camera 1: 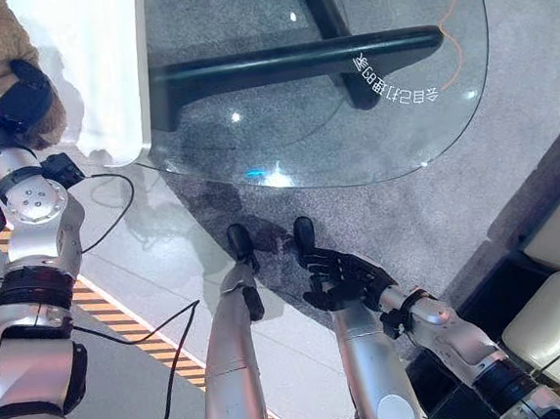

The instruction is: Wipe the table with a cloth and put it in the basket.

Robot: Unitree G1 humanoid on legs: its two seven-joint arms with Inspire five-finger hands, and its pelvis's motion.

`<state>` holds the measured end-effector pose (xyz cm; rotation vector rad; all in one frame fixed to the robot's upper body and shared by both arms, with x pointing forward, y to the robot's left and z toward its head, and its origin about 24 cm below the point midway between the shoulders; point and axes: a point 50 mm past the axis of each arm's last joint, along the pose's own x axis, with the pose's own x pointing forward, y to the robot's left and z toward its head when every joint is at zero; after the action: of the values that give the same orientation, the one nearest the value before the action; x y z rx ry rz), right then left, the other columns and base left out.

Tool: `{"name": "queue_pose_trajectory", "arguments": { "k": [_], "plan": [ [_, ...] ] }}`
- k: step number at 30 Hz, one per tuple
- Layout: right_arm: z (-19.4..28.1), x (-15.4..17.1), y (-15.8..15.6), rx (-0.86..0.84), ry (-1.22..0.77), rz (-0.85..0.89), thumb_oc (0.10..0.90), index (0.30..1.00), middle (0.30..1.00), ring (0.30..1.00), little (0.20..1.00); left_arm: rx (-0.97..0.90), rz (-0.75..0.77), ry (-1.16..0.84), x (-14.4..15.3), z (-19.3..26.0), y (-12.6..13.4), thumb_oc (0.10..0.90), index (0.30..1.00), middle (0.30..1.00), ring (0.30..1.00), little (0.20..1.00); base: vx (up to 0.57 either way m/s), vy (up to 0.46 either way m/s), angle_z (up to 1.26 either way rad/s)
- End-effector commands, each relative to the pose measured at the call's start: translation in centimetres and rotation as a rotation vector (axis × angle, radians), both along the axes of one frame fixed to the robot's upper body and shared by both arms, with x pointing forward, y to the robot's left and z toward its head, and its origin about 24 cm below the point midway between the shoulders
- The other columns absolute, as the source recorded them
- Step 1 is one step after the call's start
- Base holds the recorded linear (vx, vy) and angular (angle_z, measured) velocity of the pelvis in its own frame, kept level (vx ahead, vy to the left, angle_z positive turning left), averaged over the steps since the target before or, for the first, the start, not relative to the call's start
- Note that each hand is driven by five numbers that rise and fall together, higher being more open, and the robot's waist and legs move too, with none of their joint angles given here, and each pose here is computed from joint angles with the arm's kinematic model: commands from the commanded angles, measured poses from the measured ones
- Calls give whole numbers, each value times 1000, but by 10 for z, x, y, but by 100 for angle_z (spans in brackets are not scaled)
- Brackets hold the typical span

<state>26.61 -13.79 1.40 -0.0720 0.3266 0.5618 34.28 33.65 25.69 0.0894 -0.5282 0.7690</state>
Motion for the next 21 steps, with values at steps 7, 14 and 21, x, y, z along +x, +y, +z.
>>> {"name": "queue_pose_trajectory", "arguments": {
  "k": [7,14,21],
  "plan": [
    [-38,-38,5,16,197,43,800,900,900,900,900,159,138,-193,-23,90,13,100,300,300,300,200,0,0,0],
    [-36,-35,6,30,187,38,800,900,900,900,900,137,153,-147,-16,91,13,100,300,300,300,200,0,0,0],
    [-32,-32,6,56,162,33,800,900,900,900,900,111,156,-89,-11,93,16,100,300,300,300,200,0,0,0]
  ]
}}
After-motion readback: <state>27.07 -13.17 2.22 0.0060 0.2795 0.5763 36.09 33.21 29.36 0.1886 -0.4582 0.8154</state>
